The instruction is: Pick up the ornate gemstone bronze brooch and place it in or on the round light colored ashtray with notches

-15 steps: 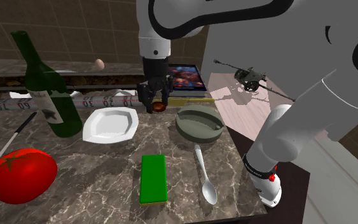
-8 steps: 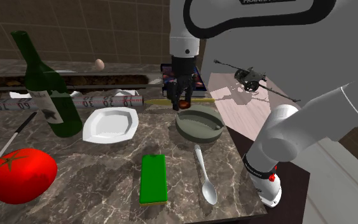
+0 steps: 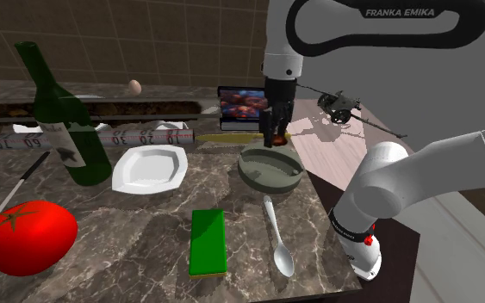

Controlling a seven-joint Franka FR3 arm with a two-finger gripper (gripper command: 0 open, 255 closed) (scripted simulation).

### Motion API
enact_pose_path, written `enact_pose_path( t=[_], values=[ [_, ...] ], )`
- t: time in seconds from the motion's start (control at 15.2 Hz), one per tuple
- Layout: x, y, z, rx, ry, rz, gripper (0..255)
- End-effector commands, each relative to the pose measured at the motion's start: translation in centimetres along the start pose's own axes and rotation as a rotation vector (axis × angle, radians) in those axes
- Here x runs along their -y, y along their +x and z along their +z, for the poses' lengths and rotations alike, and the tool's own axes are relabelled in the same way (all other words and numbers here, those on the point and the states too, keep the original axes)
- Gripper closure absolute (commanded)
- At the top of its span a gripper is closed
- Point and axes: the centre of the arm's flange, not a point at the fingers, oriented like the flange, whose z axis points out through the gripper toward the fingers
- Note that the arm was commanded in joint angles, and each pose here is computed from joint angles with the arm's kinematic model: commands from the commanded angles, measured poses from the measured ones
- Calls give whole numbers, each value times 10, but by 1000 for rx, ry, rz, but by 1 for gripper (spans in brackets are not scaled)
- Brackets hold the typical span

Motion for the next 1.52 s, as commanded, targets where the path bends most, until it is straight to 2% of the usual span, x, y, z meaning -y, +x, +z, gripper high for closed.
enact_pose_path(
  t=[0.0, 0.66, 1.19, 1.25, 1.45],
  values=[
    [-4, 1, 10, 0, 0, 0, 255],
    [-12, 11, 64, 0, 0, 0, 255],
    [-12, 11, 64, 0, 0, 0, 255],
    [-12, 11, 64, 0, 0, 0, 0],
    [-12, 11, 64, 0, 0, 0, 0]
  ],
)
